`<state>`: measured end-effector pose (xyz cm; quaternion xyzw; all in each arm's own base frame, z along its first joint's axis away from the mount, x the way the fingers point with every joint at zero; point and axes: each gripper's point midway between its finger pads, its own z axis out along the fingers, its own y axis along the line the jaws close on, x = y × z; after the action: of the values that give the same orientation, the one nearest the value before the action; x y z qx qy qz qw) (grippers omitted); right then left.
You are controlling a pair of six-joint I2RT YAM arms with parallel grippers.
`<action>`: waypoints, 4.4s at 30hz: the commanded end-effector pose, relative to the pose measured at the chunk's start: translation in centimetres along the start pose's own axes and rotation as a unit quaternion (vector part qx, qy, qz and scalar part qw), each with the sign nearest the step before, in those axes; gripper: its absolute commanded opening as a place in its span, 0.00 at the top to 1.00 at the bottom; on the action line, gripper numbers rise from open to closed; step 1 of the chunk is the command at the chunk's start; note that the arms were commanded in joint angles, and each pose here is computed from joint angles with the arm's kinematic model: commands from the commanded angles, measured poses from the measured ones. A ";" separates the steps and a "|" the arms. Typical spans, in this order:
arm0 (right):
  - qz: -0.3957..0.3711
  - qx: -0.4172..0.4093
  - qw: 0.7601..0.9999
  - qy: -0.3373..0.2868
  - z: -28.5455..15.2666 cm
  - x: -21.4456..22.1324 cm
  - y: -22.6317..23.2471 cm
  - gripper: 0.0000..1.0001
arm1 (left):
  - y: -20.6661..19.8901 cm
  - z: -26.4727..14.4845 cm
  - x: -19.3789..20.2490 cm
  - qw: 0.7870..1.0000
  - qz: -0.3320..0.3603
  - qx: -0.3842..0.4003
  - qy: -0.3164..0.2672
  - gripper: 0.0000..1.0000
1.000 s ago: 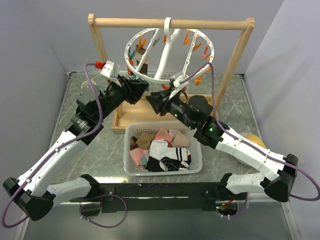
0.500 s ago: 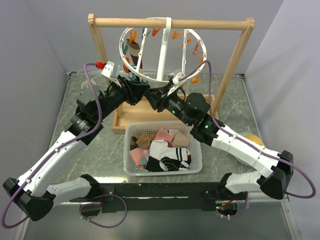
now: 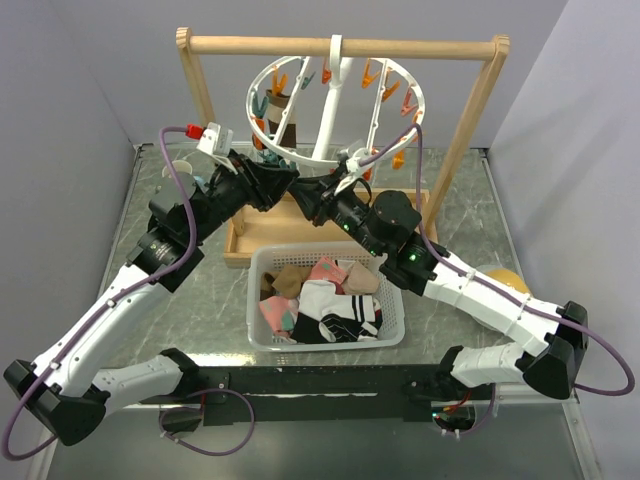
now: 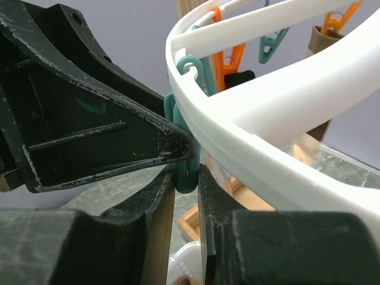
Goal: Clip the socks to the hanger
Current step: Open the clamp at the hanger, then adjust the sock in the bin.
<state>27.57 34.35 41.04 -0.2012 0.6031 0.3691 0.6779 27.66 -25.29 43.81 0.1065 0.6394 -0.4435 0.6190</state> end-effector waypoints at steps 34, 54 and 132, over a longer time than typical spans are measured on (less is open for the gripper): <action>-0.065 0.085 0.993 -0.058 0.4 -3.9 0.0 1.00 | -2.2 -1.6 -3.8 0.998 0.000 0.030 -0.051 0.31; -0.076 0.087 0.992 -0.045 0.4 -2.8 0.2 1.00 | -0.7 0.5 -5.9 0.994 0.037 0.000 -0.100 0.42; 0.202 0.379 0.813 0.393 -24.8 29.5 -7.4 0.26 | 1.8 -1.1 0.1 0.995 0.091 0.013 -0.028 0.99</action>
<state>15.89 19.22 6.78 0.0453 0.9338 0.1449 0.3240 29.09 -23.50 44.17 0.1413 0.5936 -0.3914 0.6889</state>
